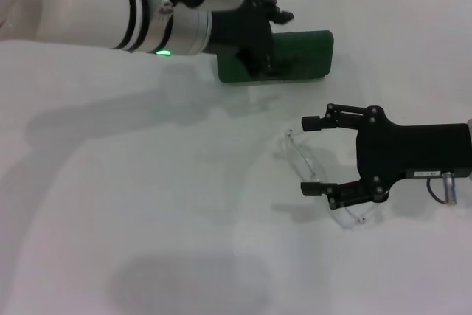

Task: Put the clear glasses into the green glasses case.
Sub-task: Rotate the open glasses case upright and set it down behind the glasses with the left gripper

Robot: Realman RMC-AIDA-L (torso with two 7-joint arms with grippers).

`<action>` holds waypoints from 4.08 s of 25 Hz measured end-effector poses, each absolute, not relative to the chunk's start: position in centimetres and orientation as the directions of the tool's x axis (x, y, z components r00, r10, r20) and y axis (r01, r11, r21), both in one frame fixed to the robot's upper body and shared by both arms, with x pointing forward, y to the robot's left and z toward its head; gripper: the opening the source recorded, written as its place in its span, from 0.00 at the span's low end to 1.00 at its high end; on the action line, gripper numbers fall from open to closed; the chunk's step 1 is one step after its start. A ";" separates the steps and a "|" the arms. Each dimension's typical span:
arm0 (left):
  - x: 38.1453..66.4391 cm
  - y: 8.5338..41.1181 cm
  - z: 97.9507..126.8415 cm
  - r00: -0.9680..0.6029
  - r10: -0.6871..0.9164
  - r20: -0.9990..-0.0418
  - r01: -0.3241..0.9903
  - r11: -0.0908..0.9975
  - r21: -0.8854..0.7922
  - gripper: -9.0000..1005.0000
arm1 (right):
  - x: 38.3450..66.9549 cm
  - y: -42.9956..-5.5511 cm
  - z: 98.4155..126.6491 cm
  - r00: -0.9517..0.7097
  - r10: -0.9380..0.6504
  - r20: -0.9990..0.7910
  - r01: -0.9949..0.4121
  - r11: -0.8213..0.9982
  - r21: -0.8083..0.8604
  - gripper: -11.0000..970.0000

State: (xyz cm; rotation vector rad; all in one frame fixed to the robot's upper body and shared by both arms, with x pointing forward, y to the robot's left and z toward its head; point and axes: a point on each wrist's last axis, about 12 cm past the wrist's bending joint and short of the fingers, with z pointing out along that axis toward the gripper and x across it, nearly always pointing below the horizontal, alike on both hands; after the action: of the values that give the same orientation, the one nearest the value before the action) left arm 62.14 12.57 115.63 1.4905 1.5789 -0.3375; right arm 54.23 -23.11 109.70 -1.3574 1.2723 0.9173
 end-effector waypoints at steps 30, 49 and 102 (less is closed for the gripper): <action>68.2 9.5 114.0 -0.191 0.614 -0.766 0.779 0.570 0.262 0.65 | 54.0 -22.2 109.0 0.157 -0.220 -0.963 -0.981 0.077 -0.178 0.89; 66.6 8.7 113.3 -0.151 0.676 -0.721 0.858 0.452 0.245 0.65 | 53.6 -22.9 108.6 0.141 -0.228 -0.963 -0.983 0.086 -0.164 0.89; 62.9 11.6 111.3 -0.112 0.789 -0.604 0.924 0.306 0.229 0.65 | 54.6 -21.8 109.1 0.159 -0.240 -0.958 -0.980 0.077 -0.183 0.88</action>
State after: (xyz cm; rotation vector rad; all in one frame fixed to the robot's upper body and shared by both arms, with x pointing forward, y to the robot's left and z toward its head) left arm 62.93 11.60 111.26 1.5178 1.9334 -0.2693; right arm 54.62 -21.84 109.08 -1.3793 1.2895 0.8875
